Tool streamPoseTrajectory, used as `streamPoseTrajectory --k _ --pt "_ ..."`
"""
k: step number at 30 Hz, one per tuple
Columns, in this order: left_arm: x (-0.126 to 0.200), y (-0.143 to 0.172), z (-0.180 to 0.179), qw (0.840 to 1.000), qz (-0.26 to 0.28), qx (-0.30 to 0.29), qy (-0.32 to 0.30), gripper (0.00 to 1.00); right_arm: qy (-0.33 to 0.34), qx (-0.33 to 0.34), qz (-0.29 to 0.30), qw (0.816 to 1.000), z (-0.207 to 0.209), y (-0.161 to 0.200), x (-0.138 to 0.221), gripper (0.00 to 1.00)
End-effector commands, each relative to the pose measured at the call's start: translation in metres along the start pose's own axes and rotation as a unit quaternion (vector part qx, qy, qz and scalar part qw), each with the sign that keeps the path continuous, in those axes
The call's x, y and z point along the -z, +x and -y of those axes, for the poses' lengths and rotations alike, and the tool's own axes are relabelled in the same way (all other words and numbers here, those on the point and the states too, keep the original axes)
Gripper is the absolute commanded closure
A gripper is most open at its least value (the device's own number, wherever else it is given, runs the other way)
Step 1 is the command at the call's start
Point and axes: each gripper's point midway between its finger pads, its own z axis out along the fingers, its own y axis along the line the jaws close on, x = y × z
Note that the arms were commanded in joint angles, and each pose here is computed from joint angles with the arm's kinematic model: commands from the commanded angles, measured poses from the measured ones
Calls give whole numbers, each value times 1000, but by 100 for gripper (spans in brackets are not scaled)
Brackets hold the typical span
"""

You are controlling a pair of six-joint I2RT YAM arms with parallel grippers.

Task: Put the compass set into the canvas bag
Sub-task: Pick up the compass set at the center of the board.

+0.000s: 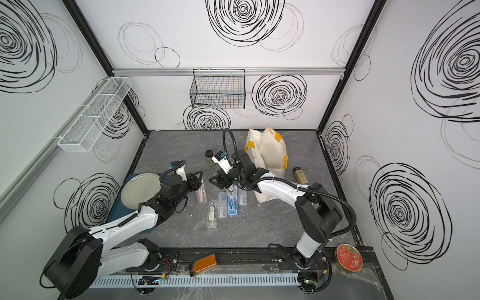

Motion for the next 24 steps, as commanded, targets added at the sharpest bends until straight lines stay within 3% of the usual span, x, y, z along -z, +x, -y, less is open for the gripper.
streamPoseTrajectory --k 1,8,24 --pt "4 -42 37 995 61 17 71 56 -47 0 28 998 -21 -20 -9 34" --pt "4 -57 50 992 77 30 92 56 -5 -27 43 999 -6 -30 -18 40" --pt "3 -64 53 989 89 43 108 55 -30 -59 79 995 -7 -56 -31 61"
